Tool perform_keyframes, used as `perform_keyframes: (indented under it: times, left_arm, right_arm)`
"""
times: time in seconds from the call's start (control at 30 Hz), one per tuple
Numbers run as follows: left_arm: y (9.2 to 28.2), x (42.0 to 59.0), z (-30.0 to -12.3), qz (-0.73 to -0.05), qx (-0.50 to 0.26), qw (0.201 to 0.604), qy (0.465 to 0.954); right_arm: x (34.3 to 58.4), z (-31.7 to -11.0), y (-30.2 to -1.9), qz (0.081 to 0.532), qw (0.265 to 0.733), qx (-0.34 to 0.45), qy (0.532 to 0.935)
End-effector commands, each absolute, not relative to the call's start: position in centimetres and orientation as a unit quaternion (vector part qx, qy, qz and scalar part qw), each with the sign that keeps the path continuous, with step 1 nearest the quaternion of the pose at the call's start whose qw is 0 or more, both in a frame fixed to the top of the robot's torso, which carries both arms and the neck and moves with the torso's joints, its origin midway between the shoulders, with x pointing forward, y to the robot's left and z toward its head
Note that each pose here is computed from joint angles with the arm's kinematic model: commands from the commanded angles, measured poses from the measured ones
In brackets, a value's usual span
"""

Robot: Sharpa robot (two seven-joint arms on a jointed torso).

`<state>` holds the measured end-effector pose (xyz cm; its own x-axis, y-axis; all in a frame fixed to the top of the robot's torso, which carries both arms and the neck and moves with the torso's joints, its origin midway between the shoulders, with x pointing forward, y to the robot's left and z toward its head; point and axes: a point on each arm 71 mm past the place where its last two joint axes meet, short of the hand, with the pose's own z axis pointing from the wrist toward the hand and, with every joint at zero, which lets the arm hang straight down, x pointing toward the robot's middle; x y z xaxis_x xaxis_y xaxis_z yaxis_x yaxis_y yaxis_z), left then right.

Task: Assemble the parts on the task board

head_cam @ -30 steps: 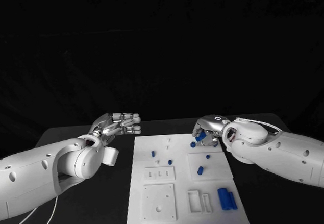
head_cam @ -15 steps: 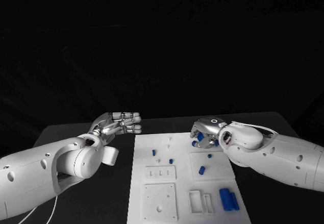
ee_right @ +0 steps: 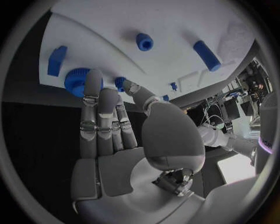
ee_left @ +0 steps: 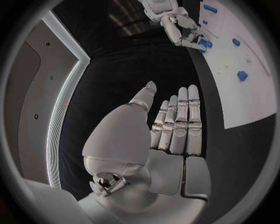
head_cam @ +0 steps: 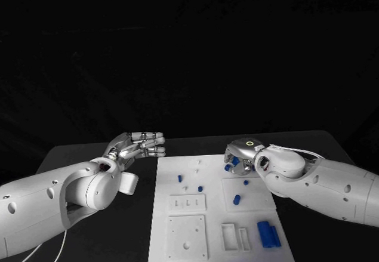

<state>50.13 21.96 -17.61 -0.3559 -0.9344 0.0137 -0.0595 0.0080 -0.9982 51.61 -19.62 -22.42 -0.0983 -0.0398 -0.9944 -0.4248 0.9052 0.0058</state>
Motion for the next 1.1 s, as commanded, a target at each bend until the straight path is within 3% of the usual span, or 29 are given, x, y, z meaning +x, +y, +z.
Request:
perform_keyframes:
  times: [0.03, 0.7, 1.1]
  left_arm:
    - [21.67, 50.11, -17.39, -0.575, -0.409, 0.379, 0.598]
    - [21.74, 50.11, -17.41, -0.573, -0.410, 0.380, 0.599]
    - [21.88, 50.25, -17.47, -0.570, -0.412, 0.380, 0.601]
  right_arm:
    - [51.53, -22.84, -19.60, 0.131, 0.646, -0.171, 0.733]
    - [51.18, -23.40, -19.31, 0.133, 0.641, -0.173, 0.736]
    - [51.12, -22.72, -19.11, 0.141, 0.670, -0.144, 0.714]
